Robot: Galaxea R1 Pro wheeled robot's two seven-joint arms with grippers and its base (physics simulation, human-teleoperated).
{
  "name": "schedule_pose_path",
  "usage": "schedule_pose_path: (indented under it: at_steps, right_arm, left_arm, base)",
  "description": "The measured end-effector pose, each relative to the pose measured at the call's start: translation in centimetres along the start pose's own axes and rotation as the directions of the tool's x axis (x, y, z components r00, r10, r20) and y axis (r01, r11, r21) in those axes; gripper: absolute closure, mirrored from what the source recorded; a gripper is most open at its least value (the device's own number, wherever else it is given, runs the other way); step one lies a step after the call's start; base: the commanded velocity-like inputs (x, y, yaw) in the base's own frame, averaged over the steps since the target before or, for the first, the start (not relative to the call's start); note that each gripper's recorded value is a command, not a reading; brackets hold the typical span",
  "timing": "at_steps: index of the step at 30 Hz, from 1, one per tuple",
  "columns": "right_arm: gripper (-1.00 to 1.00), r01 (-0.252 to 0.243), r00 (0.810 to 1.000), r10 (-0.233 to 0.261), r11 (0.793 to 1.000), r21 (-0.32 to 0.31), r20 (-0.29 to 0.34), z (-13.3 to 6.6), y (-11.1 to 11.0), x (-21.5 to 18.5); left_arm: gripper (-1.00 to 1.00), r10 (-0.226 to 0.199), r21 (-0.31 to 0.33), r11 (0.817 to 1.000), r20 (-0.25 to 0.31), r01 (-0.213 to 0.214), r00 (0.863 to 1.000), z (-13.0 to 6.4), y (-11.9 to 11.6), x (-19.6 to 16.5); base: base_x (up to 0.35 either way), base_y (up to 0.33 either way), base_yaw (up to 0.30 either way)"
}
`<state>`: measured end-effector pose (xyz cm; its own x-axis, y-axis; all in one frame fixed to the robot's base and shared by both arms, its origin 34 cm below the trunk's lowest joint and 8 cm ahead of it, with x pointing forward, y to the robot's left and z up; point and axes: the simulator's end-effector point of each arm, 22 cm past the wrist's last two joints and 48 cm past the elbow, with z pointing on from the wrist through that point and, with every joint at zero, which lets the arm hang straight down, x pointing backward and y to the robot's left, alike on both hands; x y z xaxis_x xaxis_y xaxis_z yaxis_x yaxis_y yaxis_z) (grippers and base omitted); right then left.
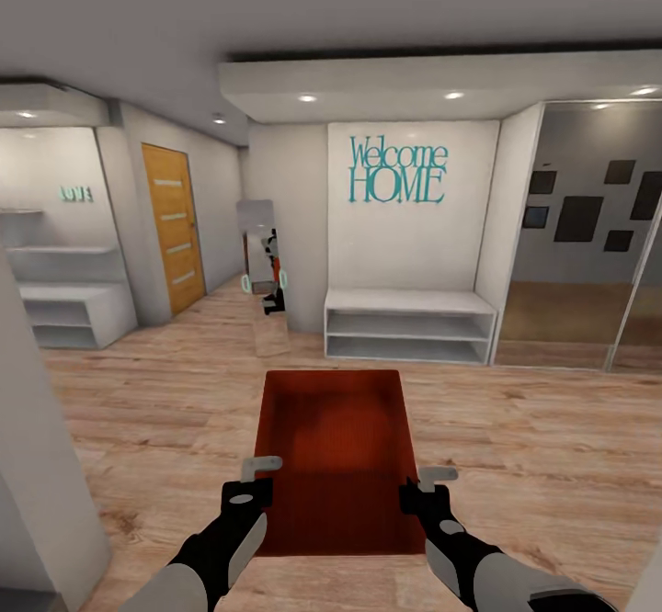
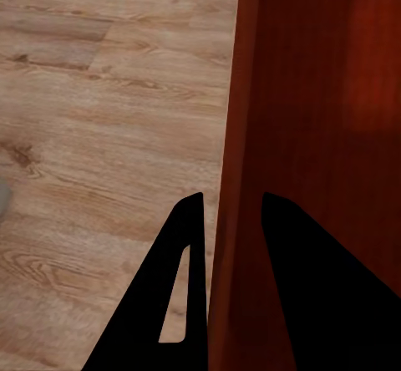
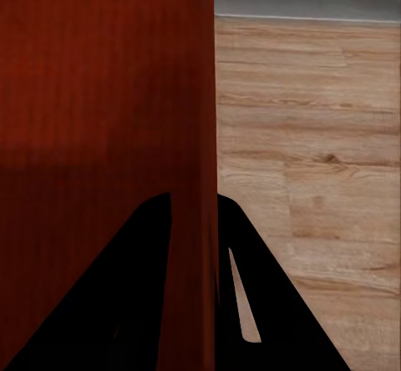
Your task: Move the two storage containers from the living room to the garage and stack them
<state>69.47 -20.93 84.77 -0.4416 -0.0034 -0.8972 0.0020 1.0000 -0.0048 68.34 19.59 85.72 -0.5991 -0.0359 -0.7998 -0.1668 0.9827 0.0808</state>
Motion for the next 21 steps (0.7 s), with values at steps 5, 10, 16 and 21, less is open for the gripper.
schedule_pose_path:
  at_steps: [5,10,16,21]
  right_arm:
    - [1.0,0.0,1.0,0.0,1.0,0.0,0.0,0.0,0.0,0.01]
    - [1.0,0.0,1.0,0.0,1.0,0.0,0.0,0.0,0.01,0.0]
    - [1.0,-0.001,1.0,0.001,1.0,0.0,0.001,0.0,0.01,-0.02]
    - [1.0,-0.001,1.0,0.001,1.0,0.0,0.001,0.0,0.01,-0.02]
  left_arm:
    - [1.0,0.0,0.0,1.0,0.0,0.0,1.0,0.0,0.0,0.01]
    - [1.0,0.0,0.0,1.0,0.0,0.0,1.0,0.0,0.01,0.0]
    - [1.0,0.0,0.0,1.0,0.001,0.0,1.0,-0.01,0.01,-0.06]
    - [1.0,0.0,0.0,1.0,0.001,0.0,1.0,-0.01,0.01,-0.06]
  base:
    - [0.321,0.0,0.0]
    - [0.321,0.0,0.024]
    - [0.321,0.0,0.213]
    - [0.321,0.0,0.265]
